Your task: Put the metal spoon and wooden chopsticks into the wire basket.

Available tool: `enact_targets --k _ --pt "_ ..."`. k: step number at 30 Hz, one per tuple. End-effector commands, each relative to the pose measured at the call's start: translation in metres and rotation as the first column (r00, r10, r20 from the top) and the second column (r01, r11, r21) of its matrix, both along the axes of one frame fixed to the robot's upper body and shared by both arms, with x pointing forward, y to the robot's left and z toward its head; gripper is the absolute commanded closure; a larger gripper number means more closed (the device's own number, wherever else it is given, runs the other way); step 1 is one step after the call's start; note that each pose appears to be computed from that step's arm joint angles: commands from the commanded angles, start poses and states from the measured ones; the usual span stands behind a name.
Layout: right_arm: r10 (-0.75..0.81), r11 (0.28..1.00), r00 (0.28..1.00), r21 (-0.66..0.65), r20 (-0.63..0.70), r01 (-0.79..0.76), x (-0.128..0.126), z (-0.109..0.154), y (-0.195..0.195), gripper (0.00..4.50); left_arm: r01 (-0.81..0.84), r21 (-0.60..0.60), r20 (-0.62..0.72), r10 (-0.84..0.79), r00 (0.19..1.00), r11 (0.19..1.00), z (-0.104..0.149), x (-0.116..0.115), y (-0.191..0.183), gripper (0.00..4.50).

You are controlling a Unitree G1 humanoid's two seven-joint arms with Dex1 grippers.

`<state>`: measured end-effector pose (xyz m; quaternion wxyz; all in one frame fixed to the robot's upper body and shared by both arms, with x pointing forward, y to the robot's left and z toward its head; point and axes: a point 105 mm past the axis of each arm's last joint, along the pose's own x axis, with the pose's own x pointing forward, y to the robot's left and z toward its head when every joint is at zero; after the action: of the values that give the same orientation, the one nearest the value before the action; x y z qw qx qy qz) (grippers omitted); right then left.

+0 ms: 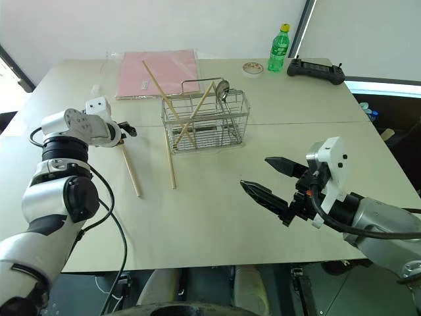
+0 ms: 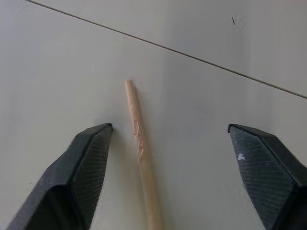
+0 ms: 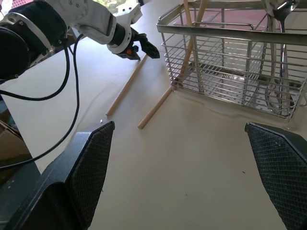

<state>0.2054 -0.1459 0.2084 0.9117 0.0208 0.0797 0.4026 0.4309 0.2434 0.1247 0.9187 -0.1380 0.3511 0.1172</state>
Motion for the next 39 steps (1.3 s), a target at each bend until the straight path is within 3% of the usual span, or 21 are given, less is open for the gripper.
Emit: enact_targets --k 1,5,13,17,19,21,24,26,29,31,34,39 --pt "0.003 1.000 0.999 0.002 0.044 -0.003 -0.004 0.010 0.002 0.00 -0.011 -0.028 -0.017 0.010 1.000 1.000 -0.005 0.001 -0.003 2.39" --pt "-0.011 1.000 0.999 0.002 0.044 0.011 -0.005 0.010 -0.001 0.00 -0.026 -0.036 -0.025 0.025 0.999 0.999 -0.006 0.001 -0.001 4.47" --pt "-0.030 0.999 0.998 0.012 0.047 0.030 -0.003 0.013 -0.005 0.00 -0.025 -0.061 -0.017 0.024 1.000 0.998 -0.003 0.003 -0.004 4.47" --pt "-0.033 0.999 0.999 0.022 0.041 0.032 -0.002 0.013 -0.006 0.00 0.039 -0.087 0.241 -0.017 0.970 0.995 0.049 0.025 -0.007 4.47" --pt "-0.031 0.999 0.999 0.024 0.036 0.030 -0.002 0.013 -0.005 0.00 0.088 -0.054 0.452 -0.054 0.891 0.995 0.097 0.036 -0.005 4.47" --pt "-0.030 0.999 0.999 0.024 0.030 0.029 -0.002 0.013 -0.006 0.00 0.148 0.001 0.657 -0.113 0.745 0.989 0.151 0.036 -0.004 4.47" --pt "-0.038 0.999 0.999 0.027 0.017 0.037 -0.002 0.012 -0.008 0.00 0.257 0.093 0.892 -0.195 0.408 0.962 0.238 0.012 -0.015 4.47" --pt "-0.041 0.999 0.999 0.027 0.010 0.041 -0.003 0.011 -0.008 0.00 0.308 0.175 0.945 -0.247 0.215 0.935 0.277 -0.011 -0.028 4.47" --pt "-0.045 0.998 0.999 0.038 0.002 0.044 -0.004 0.010 -0.007 0.00 0.388 0.230 0.964 -0.263 0.034 0.893 0.316 -0.037 -0.054 4.47" --pt "-0.047 0.998 0.999 0.048 0.000 0.047 -0.004 0.010 -0.005 0.00 0.441 0.254 0.962 -0.271 -0.027 0.861 0.328 -0.044 -0.076 4.47" --pt "-0.057 0.997 0.998 0.048 0.005 0.057 -0.004 0.009 -0.005 0.00 0.515 0.279 0.954 -0.296 -0.052 0.810 0.324 -0.042 -0.108 4.47" --pt "-0.089 0.994 0.996 0.071 0.027 0.087 -0.006 0.012 -0.004 0.00 0.609 0.289 0.922 -0.387 0.031 0.738 0.274 -0.020 -0.145 4.47"
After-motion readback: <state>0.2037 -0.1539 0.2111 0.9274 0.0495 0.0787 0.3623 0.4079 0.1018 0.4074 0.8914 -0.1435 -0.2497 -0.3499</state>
